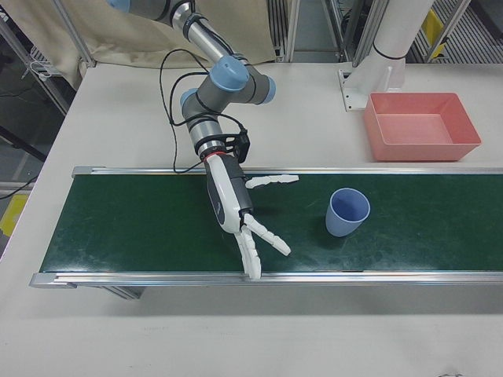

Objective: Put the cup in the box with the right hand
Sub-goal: 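Move the open right hand toward the approaching blue cup on the belt, then close the right hand fingers around the blue cup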

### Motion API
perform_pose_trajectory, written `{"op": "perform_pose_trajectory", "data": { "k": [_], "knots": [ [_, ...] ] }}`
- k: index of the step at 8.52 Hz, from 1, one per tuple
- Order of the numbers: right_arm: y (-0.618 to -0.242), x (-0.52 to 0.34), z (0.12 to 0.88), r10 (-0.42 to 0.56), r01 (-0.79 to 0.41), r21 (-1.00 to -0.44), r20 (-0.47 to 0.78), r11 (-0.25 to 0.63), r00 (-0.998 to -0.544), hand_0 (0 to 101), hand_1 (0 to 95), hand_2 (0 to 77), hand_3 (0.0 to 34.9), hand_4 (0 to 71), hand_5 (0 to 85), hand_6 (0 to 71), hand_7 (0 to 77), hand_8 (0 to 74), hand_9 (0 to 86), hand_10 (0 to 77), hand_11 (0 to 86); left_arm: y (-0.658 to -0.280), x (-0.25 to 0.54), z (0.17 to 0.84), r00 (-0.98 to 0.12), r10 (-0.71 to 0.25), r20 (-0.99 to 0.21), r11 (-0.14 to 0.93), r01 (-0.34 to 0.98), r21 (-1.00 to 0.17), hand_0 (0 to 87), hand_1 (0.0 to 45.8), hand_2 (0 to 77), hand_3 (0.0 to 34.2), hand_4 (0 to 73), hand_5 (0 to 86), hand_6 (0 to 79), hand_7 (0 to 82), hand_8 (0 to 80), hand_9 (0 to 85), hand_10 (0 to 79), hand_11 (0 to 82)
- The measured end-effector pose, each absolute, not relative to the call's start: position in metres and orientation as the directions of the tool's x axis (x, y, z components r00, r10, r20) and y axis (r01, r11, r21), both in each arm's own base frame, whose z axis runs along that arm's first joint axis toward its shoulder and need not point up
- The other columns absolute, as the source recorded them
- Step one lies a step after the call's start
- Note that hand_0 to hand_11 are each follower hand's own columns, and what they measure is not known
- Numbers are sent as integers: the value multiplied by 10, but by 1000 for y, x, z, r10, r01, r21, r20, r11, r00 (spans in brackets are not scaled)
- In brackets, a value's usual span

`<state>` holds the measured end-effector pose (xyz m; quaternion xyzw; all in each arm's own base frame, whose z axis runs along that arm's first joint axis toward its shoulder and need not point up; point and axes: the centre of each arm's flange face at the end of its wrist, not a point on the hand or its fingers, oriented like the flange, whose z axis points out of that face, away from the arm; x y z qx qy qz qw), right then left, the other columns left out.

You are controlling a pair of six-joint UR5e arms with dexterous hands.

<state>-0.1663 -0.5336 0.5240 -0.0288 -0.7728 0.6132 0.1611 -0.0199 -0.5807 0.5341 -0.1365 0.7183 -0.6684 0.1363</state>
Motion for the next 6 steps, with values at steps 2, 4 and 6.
{"op": "perform_pose_trajectory", "data": {
  "k": [2, 4, 6],
  "knots": [
    [-533, -168, 522, 245, -151, -957, 213, 249, -946, 492, 180, 98, 0, 38, 38, 5, 16, 5, 5, 0, 5, -581, -20, 534, -926, -378, -13, 69, -14, -998, 0, 5, 5, 0, 0, 0, 0, 0, 0, 5, 0, 0],
    [-532, -169, 522, 246, -150, -957, 212, 250, -946, 492, 180, 109, 0, 38, 38, 5, 16, 5, 5, 0, 11, -581, -20, 534, -926, -378, -13, 69, -14, -998, 0, 5, 5, 0, 0, 0, 0, 0, 0, 0, 0, 0],
    [-531, -173, 523, 253, -149, -957, 213, 250, -944, 492, 180, 114, 0, 38, 38, 5, 16, 5, 5, 0, 5, -581, -20, 534, -926, -378, -13, 69, -14, -998, 0, 5, 5, 0, 0, 0, 0, 0, 0, 5, 0, 0]
  ]
}}
